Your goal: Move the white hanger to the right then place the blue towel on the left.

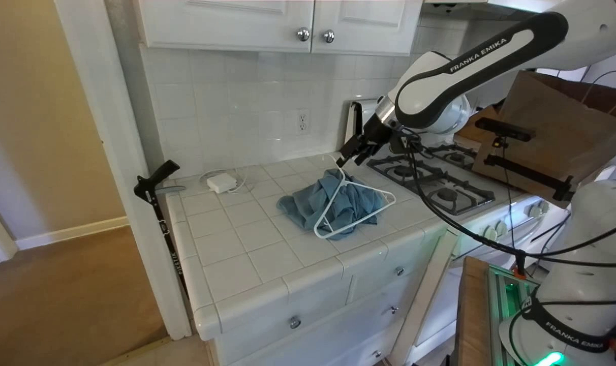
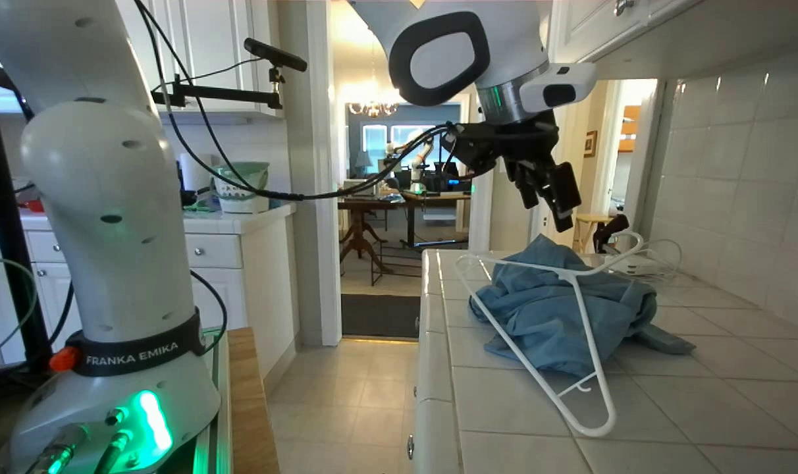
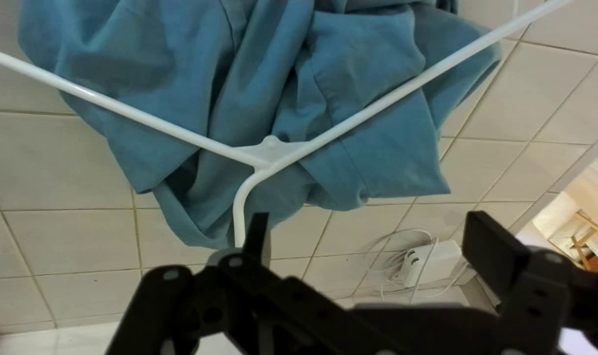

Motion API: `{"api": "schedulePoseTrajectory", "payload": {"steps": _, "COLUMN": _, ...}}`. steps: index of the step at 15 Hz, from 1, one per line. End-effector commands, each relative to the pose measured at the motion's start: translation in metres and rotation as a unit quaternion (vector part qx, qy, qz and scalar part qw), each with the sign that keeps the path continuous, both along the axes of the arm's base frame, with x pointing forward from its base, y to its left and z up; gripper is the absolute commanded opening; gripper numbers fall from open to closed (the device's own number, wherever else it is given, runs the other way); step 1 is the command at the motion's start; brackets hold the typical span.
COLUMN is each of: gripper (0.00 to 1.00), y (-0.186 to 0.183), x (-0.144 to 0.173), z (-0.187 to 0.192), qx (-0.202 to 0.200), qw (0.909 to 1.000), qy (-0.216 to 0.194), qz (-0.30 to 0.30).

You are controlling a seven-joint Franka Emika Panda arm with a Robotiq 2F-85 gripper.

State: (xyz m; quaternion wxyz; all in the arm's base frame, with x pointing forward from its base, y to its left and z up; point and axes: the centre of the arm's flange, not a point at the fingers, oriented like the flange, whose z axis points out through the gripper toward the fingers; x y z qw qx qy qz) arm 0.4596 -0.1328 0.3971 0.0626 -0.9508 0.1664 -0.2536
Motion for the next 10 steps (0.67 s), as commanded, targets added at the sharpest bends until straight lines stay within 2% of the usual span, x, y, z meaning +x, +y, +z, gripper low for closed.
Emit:
{"api": "schedulePoseTrajectory", "payload": {"steps": 1, "gripper": 1.0, "y": 0.001, "x": 0.001, "z": 0.001, "qx": 0.0, "qw": 1.0, "qy": -0.001, "qz": 0.0}}
{"api": "schedulePoseTrajectory", "payload": {"steps": 4, "gripper": 1.0, "y": 0.0, "x": 0.001, "z": 0.001, "qx": 0.001, "qw": 1.0, "qy": -0.002, "qz": 0.0}}
{"api": "schedulePoseTrajectory", "payload": {"steps": 7, "gripper": 1.0, "y": -0.01, "x": 0.009, "z": -0.01, "qx": -0.02, "qw": 0.9995, "qy": -0.019, "qz": 0.018}}
{"api": "schedulePoseTrajectory", "payload": {"steps": 10, "gripper": 1.0, "y": -0.021, "x": 0.016, "z": -0.025, "qx": -0.031, "qw": 0.9992, "qy": -0.02, "qz": 0.014}}
